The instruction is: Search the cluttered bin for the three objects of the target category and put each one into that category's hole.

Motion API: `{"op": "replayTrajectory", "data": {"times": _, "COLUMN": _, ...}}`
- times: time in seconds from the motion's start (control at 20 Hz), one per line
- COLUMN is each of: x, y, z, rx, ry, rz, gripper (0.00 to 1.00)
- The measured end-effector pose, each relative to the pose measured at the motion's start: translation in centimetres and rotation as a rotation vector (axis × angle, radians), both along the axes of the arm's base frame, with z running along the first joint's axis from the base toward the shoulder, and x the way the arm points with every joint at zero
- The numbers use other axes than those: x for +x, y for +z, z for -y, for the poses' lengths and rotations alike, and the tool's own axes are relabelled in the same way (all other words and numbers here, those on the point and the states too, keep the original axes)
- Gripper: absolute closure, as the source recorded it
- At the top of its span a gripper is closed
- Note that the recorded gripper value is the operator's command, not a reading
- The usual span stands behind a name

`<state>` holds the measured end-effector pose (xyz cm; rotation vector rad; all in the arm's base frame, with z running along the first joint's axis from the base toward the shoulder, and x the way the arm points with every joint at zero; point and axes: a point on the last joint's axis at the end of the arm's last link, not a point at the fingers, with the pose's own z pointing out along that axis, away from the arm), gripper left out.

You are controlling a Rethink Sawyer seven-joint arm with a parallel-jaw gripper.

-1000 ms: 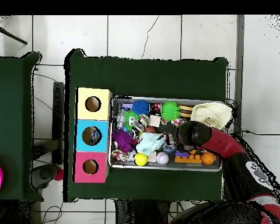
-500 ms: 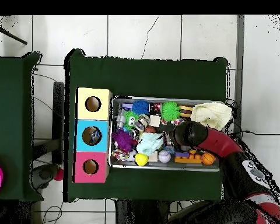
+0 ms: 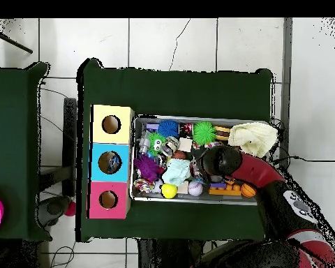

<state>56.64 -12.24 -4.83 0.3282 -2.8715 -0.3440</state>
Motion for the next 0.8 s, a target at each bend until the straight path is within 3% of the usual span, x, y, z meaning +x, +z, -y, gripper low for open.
{"op": "replayTrajectory", "data": {"times": 0.2, "x": 0.3, "y": 0.5, "z": -0.7, "rx": 0.001, "ry": 0.015, "rz": -0.009, "gripper": 1.00}}
{"op": "replayTrajectory", "data": {"times": 0.25, "x": 0.3, "y": 0.9, "z": -0.9, "rx": 0.002, "ry": 0.023, "rz": -0.018, "gripper": 0.00}}
{"op": "replayTrajectory", "data": {"times": 0.8, "x": 0.3, "y": 1.2, "z": -1.2, "rx": 0.002, "ry": 0.036, "rz": -0.030, "gripper": 0.00}}
